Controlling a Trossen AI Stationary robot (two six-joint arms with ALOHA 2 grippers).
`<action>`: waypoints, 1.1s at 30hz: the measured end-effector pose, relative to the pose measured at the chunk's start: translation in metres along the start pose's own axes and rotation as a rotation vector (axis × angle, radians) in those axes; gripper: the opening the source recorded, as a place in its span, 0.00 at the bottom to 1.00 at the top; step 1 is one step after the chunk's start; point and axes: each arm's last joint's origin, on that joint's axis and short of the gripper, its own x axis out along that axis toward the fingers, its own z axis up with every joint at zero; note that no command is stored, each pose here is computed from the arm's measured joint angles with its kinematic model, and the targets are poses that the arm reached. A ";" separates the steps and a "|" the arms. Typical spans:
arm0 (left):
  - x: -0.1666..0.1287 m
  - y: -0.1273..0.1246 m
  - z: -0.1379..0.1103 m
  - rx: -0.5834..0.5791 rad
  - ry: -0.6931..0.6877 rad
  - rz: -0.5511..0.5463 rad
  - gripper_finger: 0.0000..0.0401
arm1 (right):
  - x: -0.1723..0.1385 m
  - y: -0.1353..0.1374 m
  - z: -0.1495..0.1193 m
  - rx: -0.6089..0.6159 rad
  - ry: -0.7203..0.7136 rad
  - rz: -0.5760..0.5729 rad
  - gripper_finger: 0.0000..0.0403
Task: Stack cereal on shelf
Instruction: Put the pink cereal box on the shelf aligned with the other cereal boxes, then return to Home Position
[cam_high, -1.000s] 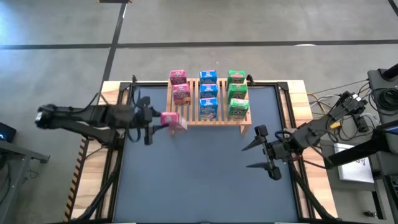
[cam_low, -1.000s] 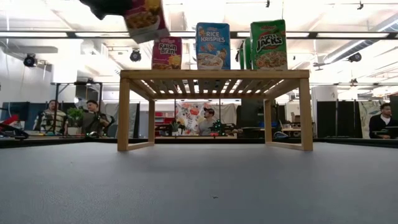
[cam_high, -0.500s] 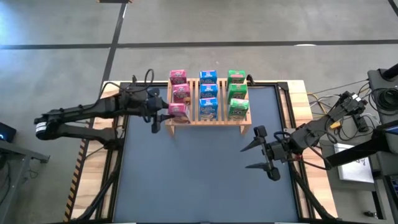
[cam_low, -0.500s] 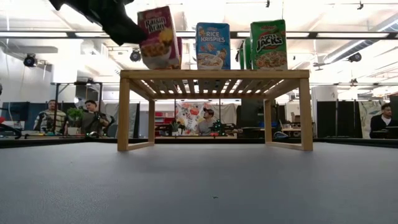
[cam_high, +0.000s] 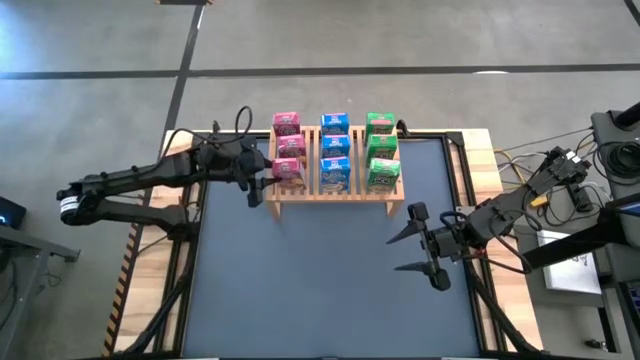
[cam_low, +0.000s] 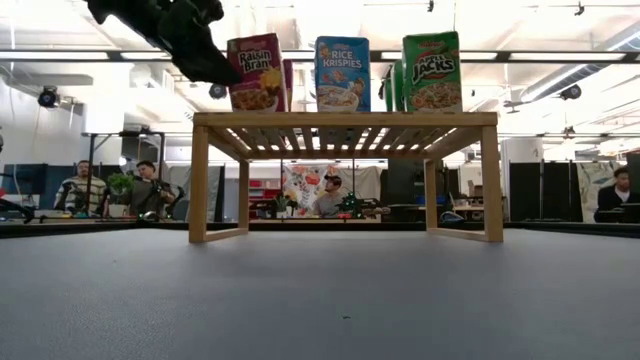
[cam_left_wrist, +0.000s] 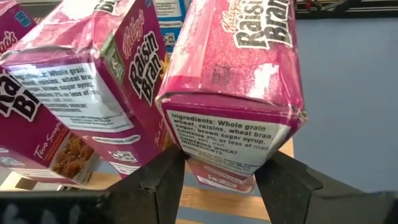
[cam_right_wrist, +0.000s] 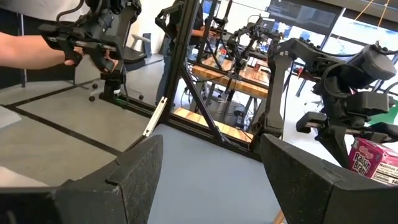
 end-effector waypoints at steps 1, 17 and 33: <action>0.000 0.000 0.000 0.000 0.001 0.000 0.42 | 0.000 0.000 0.000 0.000 0.000 0.000 0.64; -0.027 0.000 0.010 -0.043 0.098 -0.016 0.64 | -0.006 -0.002 0.003 -0.031 -0.010 -0.003 0.64; -0.093 -0.027 -0.043 -0.107 -0.362 -0.151 0.18 | -0.124 -0.033 -0.039 0.094 -0.106 -0.253 0.64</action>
